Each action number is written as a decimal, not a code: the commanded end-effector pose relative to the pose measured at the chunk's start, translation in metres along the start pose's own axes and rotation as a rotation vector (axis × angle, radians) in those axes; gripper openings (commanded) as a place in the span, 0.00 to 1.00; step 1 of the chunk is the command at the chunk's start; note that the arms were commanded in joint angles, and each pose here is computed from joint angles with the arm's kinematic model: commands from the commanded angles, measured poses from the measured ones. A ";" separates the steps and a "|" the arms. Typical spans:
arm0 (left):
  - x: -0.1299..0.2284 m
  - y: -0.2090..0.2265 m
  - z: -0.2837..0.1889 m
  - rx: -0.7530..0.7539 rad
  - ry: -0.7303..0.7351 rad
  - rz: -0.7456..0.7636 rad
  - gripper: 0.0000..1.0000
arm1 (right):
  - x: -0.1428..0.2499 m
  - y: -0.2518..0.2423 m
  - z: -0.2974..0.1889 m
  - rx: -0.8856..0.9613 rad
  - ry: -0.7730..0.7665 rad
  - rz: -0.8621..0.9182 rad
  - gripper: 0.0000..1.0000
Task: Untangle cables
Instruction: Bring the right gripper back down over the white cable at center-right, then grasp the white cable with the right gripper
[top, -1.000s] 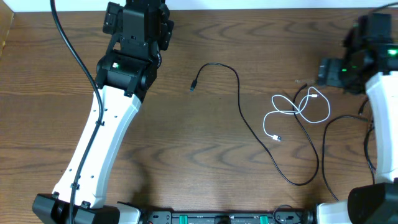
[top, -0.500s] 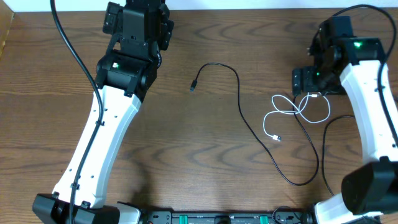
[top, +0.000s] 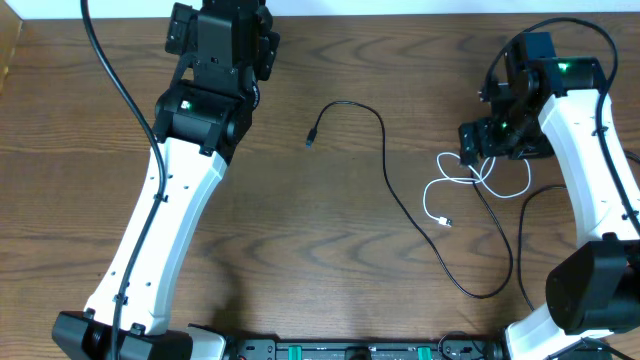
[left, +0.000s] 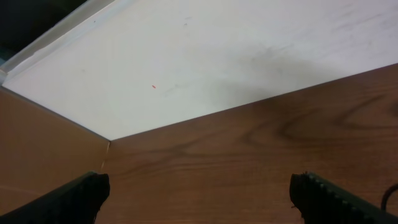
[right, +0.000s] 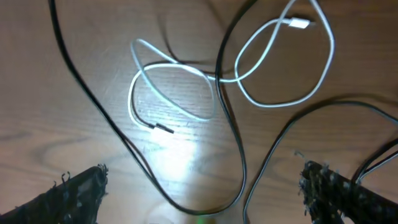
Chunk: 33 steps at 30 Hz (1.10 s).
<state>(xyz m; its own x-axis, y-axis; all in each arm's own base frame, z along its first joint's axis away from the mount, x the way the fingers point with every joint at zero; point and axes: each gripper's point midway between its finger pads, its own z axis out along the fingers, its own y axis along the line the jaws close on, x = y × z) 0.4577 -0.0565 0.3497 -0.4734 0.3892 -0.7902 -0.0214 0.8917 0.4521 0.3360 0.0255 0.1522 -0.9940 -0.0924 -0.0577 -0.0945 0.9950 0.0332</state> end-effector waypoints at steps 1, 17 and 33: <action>-0.008 0.008 -0.010 -0.008 -0.028 -0.033 0.98 | 0.001 0.007 0.000 -0.029 0.009 -0.048 0.98; -0.009 0.008 -0.010 -0.009 -0.031 -0.034 0.98 | 0.005 0.012 0.042 -0.079 0.086 -0.051 0.94; -0.010 0.008 -0.010 -0.010 -0.034 -0.037 0.98 | 0.013 0.014 0.074 -0.095 0.200 -0.037 0.86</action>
<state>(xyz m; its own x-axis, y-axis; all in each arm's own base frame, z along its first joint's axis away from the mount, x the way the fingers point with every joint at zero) 0.4585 -0.0567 0.3513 -0.4671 0.3873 -0.7949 -0.0250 0.8929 0.4497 0.3295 0.0375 0.0851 -0.9838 -0.1376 0.1149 -0.1242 0.9854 0.1165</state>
